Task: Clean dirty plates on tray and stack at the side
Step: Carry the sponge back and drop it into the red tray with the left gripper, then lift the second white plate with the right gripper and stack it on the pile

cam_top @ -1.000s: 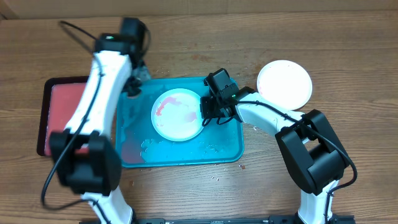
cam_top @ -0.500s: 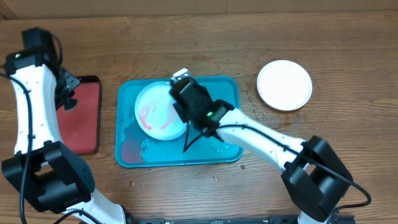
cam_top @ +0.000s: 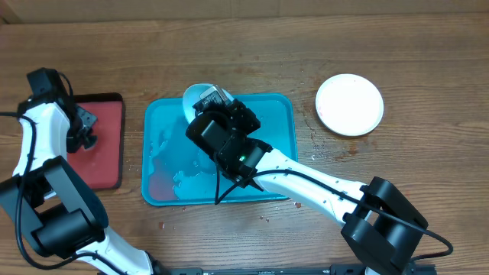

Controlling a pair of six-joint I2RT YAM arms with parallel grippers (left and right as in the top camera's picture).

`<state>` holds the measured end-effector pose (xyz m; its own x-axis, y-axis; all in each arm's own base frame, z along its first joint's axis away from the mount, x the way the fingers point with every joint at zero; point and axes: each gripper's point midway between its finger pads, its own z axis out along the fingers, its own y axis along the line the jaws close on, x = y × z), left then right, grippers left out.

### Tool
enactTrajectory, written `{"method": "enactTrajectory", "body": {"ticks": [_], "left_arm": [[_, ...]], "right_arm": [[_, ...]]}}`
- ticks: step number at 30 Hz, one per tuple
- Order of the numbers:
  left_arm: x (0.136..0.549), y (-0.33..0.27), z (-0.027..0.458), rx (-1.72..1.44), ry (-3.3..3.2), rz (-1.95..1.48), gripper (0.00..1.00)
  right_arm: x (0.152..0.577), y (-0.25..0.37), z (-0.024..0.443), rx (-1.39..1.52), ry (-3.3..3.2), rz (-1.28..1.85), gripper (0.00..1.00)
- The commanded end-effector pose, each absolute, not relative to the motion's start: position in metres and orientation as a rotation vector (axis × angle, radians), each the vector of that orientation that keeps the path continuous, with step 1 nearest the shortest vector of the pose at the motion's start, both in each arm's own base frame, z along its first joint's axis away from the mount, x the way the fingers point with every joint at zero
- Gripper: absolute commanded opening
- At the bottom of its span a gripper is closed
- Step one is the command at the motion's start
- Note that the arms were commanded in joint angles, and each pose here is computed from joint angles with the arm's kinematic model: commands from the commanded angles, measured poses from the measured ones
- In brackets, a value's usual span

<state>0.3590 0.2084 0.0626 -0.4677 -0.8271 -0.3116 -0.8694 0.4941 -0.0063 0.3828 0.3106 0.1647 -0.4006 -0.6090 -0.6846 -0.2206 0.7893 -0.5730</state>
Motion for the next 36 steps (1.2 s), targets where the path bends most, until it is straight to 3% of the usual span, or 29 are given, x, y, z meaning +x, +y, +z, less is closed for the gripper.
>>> {"method": "enactTrajectory", "body": {"ticks": [1, 3, 6, 11, 20, 21, 22, 23, 24, 25, 31, 34, 36], "left_arm": [[0.364, 0.197, 0.054, -1.405, 2.506, 0.115, 0.05], [0.366, 0.193, 0.054, -1.382, 2.522, 0.08, 0.08], [0.367, 0.191, 0.054, -1.364, 2.534, 0.066, 0.24], [0.366, 0.191, 0.07, -1.367, 2.536, 0.065, 0.24], [0.379, 0.189, 0.143, -1.32, 2.462, -0.001, 0.27], [0.38, 0.188, 0.147, -1.313, 2.454, -0.015, 0.31], [0.38, 0.187, 0.15, -1.309, 2.448, -0.02, 0.42], [0.379, 0.187, 0.151, -1.308, 2.447, -0.019, 0.57], [0.379, 0.187, 0.151, -1.31, 2.45, -0.018, 0.87], [0.377, 0.186, 0.15, -1.313, 2.457, -0.018, 1.0], [0.374, 0.184, 0.147, -1.321, 2.473, -0.017, 1.0], [0.374, 0.184, 0.147, -1.321, 2.473, -0.017, 1.0], [0.374, 0.184, 0.147, -1.321, 2.473, -0.017, 1.0]], "right_arm": [[0.382, 0.304, 0.201, -0.662, 1.873, -0.641, 0.04], [0.38, 0.308, 0.204, -0.685, 1.851, -0.656, 0.04], [0.378, 0.316, 0.209, -0.677, 1.832, -0.63, 0.04], [0.375, 0.321, 0.21, -0.688, 1.821, -0.622, 0.04], [0.381, 0.335, 0.233, -0.838, 1.687, -0.721, 0.04], [0.381, 0.338, 0.238, -0.858, 1.658, -0.743, 0.04], [0.381, 0.34, 0.243, -0.882, 1.63, -0.766, 0.04], [0.381, 0.342, 0.247, -0.9, 1.606, -0.79, 0.04], [0.38, 0.343, 0.252, -0.919, 1.579, -0.824, 0.04], [0.379, 0.344, 0.258, -0.928, 1.557, -0.857, 0.04], [0.373, 0.344, 0.25, -0.803, 1.626, -0.745, 0.04], [0.362, 0.36, 0.204, -1.081, 1.687, -0.63, 0.04], [0.362, 0.352, 0.196, -1.199, 1.669, -0.72, 0.04]]}}
